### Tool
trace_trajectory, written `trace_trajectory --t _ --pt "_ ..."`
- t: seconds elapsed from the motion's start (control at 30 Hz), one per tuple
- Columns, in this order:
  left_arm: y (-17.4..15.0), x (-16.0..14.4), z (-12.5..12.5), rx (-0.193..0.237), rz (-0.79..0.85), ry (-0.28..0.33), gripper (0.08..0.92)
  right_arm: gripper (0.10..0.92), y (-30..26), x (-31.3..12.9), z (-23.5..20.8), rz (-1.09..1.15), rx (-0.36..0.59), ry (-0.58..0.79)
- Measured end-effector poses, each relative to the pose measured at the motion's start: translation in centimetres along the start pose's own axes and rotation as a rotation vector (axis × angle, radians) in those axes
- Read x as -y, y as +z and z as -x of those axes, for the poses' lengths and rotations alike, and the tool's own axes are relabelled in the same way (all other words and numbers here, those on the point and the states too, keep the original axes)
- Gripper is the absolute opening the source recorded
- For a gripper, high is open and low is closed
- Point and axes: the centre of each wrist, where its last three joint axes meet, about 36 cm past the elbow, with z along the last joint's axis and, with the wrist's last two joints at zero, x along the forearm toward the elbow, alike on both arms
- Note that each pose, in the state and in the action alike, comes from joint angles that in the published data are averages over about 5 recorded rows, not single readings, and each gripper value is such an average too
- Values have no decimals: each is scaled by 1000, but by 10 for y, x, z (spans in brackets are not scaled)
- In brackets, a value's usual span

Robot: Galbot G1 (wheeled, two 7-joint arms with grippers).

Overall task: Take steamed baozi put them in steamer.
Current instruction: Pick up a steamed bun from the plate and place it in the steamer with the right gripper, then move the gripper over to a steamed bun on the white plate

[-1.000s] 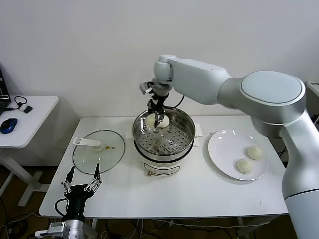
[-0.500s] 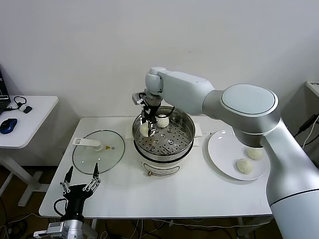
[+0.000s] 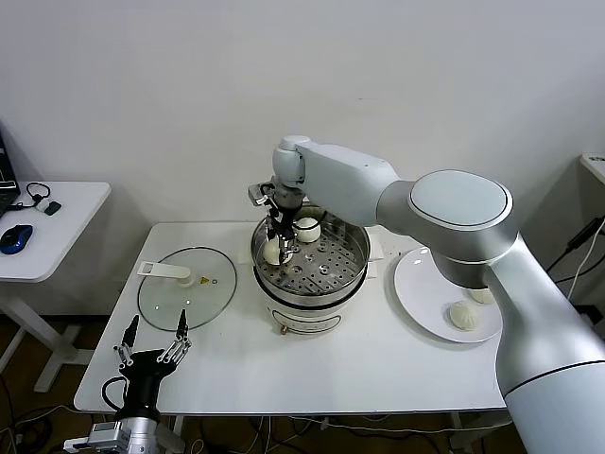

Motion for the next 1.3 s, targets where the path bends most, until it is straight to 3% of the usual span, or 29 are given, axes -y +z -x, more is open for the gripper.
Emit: trace_trajectory --t 0.33,0.6,0.83,1.3 --pt "1 -1 0 -2 1 -1 823 665 0 -1 5 -5 1 -2" --pt "1 0 0 -1 0 0 823 817 -8 -1 1 -28 0 0" --pt "1 0 -1 -2 -1 1 823 823 -11 -4 -10 -44 5 0" --pt "1 4 -3 -6 -5 7 823 823 35 -32 -68 -20 -6 19"
